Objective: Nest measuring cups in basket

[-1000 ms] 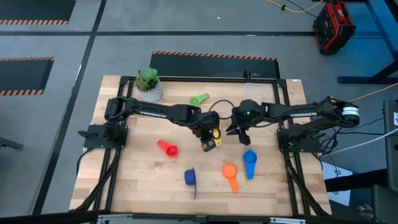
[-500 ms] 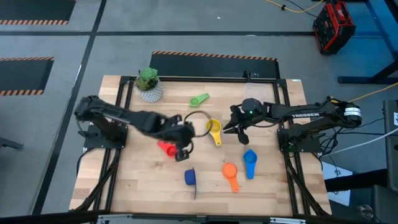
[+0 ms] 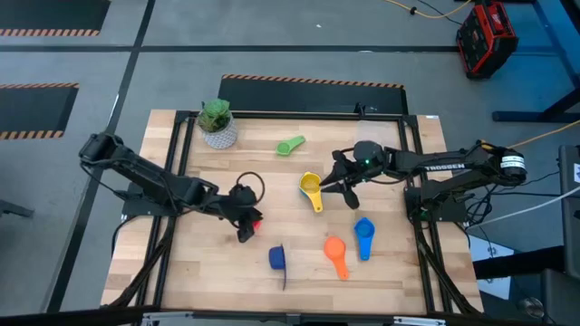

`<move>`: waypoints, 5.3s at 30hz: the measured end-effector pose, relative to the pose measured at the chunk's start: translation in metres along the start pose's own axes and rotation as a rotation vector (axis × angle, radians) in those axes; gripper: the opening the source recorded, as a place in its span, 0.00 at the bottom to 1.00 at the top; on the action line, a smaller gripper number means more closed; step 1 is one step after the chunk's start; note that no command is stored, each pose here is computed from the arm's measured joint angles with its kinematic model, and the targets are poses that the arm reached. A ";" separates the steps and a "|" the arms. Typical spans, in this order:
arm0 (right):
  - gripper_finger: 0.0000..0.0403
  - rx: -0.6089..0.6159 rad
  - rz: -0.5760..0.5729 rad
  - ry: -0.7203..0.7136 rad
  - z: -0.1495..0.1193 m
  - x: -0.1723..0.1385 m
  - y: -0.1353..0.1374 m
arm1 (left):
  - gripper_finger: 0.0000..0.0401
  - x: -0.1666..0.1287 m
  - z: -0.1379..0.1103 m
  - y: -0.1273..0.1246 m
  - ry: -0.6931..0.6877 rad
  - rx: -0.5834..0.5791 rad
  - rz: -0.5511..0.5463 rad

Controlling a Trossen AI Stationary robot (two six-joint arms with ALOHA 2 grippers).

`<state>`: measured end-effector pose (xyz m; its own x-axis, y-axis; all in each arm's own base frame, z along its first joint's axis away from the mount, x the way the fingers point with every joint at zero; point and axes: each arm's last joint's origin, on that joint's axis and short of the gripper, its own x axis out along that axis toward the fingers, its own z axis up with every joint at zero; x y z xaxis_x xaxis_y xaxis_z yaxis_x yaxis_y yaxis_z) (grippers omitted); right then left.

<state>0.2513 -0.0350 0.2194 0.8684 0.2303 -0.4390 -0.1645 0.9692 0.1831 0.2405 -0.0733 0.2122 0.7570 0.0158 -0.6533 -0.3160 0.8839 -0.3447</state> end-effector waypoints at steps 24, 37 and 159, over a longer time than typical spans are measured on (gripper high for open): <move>0.43 -0.545 0.283 0.017 0.034 0.099 0.080 | 0.16 0.002 -0.007 0.006 -0.021 0.001 -0.004; 0.43 -0.573 0.324 0.041 0.002 0.161 0.095 | 0.16 0.002 -0.006 0.006 -0.029 -0.001 -0.010; 0.10 -0.333 -0.084 0.284 0.108 -0.010 -0.012 | 0.16 0.007 0.046 0.036 -0.314 0.146 0.041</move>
<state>0.2947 -0.0585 0.3166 0.7298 0.1190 -0.6732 -0.2807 0.9500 -0.1365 0.2608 -0.0204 0.2259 0.8916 0.1759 -0.4173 -0.2821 0.9366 -0.2078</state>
